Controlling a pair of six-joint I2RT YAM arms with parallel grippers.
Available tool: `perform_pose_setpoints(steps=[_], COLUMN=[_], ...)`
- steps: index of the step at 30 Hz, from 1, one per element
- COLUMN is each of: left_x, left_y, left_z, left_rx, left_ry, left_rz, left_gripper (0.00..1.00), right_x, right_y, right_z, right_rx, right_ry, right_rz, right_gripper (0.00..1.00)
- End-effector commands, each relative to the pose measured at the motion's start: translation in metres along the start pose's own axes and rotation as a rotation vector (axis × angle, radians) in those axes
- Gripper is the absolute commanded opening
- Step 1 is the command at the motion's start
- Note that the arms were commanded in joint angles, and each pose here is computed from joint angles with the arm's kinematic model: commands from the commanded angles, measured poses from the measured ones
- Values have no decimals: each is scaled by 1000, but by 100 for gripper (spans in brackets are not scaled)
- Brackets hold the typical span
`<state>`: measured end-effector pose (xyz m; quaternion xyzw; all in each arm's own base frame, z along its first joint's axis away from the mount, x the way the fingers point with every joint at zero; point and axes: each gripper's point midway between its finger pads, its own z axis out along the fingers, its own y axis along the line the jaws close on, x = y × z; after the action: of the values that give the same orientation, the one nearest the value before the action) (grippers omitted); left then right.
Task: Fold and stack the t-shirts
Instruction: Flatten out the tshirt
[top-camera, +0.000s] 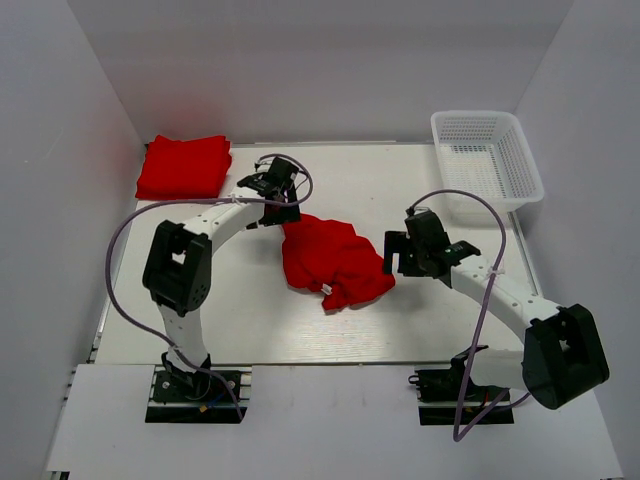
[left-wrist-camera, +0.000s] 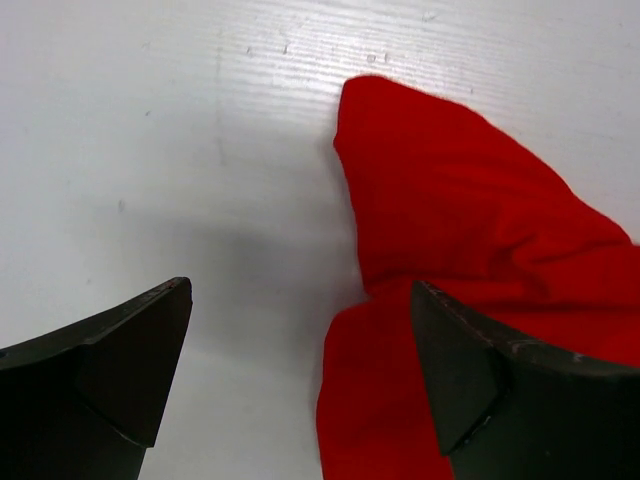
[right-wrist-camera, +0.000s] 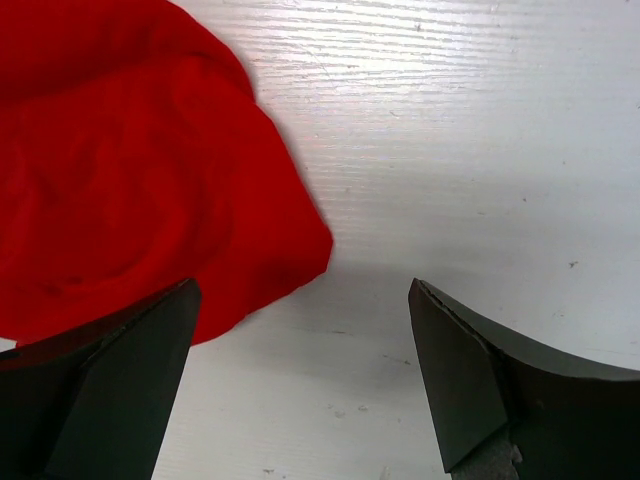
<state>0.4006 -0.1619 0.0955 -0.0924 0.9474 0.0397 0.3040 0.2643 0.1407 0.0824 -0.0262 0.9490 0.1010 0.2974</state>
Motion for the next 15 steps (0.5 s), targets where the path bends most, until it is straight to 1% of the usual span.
perform_pose_setpoints(steps=[1,4,5,9,10,11,15], left_x=[-24,-27,-21,-21,-25,-18,-13], left_y=[-14,-22,-26,-33,-38,-40,-41], left_z=[9,25,34,51,51,57,67], left_rx=[64,110,120,129,149,156,155], left_ry=[-35,-36,-15,-31,-46,-31,-30], left_rz=[11,-1,4,16,19,23,32], left_gripper=[100,100,100,100,100,100,100], right_x=[-18,-12,-9,-1,1,0,-1], right_y=[5,3,1,-3,-4,-4,-2], right_z=[2,7,10,19,21,21,25], right_rx=[-23,-18,-10,12,18,16,11], right_ry=[-101,-92,-82,-57,-46,-48,-40], right_rz=[51,53,49,40,39,37,36], right_gripper=[90,90,90,90,90,90,90])
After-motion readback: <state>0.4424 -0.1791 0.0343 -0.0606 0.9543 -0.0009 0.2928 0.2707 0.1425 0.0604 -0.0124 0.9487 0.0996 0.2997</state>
